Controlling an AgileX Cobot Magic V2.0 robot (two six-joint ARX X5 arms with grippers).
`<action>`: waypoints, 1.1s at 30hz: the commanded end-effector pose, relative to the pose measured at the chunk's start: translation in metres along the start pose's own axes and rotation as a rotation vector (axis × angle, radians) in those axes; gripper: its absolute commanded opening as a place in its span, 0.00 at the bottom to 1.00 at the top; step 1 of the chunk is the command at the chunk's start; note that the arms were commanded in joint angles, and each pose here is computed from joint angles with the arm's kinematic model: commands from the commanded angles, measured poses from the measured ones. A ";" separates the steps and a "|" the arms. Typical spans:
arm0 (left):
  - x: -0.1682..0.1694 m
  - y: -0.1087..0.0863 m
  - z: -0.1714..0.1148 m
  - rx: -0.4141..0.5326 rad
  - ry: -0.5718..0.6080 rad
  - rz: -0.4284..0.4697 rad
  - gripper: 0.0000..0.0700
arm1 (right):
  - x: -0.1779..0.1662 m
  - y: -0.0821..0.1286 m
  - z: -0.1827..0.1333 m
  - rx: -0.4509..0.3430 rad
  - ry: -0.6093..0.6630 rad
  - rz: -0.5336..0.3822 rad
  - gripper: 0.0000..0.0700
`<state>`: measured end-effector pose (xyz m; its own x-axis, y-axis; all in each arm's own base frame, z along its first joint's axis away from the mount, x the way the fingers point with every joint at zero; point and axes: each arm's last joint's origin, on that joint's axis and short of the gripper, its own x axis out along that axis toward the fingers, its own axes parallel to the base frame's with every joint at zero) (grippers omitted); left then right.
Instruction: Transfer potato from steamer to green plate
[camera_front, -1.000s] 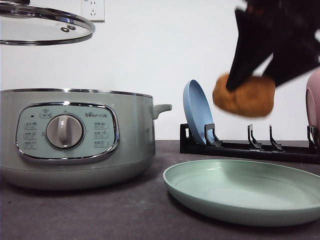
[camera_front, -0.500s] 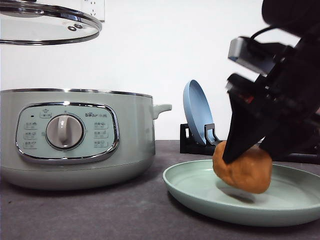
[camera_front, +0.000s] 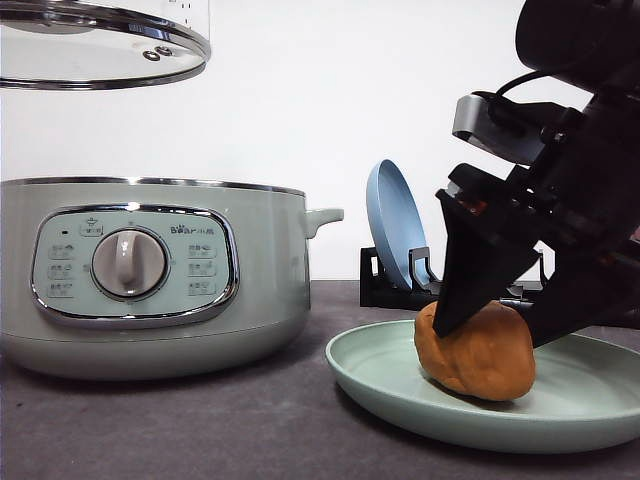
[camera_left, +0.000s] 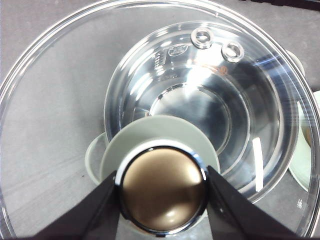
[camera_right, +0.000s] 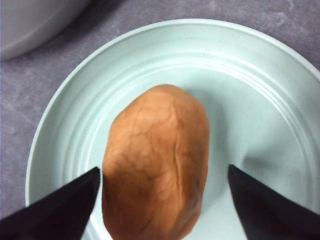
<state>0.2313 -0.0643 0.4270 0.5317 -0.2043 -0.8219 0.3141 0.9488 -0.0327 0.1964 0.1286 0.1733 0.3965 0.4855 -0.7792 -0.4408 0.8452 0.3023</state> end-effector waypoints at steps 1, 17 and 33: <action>-0.010 -0.003 0.005 0.008 -0.069 -0.010 0.00 | -0.003 0.003 0.006 0.005 -0.026 0.005 0.83; 0.015 -0.029 0.016 0.089 -0.037 -0.079 0.00 | -0.098 0.035 0.059 -0.094 -0.315 0.018 0.83; 0.081 -0.040 0.039 0.112 0.056 -0.093 0.00 | -0.175 0.051 0.063 -0.168 -0.493 0.008 0.83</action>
<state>0.2886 -0.1247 0.3762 0.4126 -0.2477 -0.8766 0.4412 0.8963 -0.0457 0.1554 0.1001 0.3545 0.7002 0.5706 -0.4291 -0.5448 0.8155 0.1954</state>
